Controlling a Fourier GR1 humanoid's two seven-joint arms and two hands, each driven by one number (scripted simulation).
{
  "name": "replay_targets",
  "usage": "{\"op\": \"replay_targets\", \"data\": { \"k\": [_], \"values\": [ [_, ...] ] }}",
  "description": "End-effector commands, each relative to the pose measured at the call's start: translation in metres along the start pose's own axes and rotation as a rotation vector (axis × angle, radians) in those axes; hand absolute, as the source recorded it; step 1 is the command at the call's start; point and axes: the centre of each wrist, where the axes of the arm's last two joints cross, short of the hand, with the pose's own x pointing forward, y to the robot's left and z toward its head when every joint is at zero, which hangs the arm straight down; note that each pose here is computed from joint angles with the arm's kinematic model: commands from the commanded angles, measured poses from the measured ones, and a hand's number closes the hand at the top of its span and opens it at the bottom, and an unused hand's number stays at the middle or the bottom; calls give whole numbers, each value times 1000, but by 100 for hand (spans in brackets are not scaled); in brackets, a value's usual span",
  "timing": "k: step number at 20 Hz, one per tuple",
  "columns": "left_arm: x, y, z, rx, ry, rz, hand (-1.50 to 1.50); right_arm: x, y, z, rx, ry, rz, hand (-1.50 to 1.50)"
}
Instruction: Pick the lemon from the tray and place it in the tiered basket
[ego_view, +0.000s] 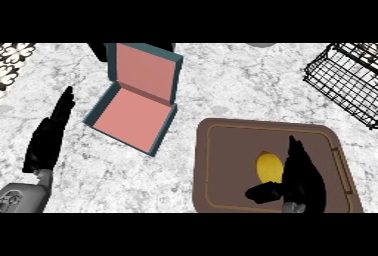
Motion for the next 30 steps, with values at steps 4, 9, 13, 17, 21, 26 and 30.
{"op": "replay_targets", "data": {
  "k": [4, 9, 13, 17, 21, 26, 30],
  "values": [
    [-5, -15, -4, -4, 13, 11, 0, 9, 15, -17, 56, 156, -26, -150],
    [1, -6, -4, 7, 0, -2, 0, -3, 31, -14, 191, 151, 39, 150],
    [0, -8, -2, -5, 2, 21, 0, 9, 33, -33, 112, 61, 233, 150],
    [-3, -7, -21, 4, 9, 9, 0, 27, 34, -28, 101, 37, 133, 150],
    [-7, -15, -5, 6, 10, 1, 0, 29, 32, 5, 105, 48, -16, 150],
    [6, -21, -11, -34, -23, 18, 0, 97, -10, -60, 11, 57, -96, 150],
    [22, -21, -17, -78, -85, 6, 0, 130, -43, -86, -96, 51, -129, 150]
  ]
}}
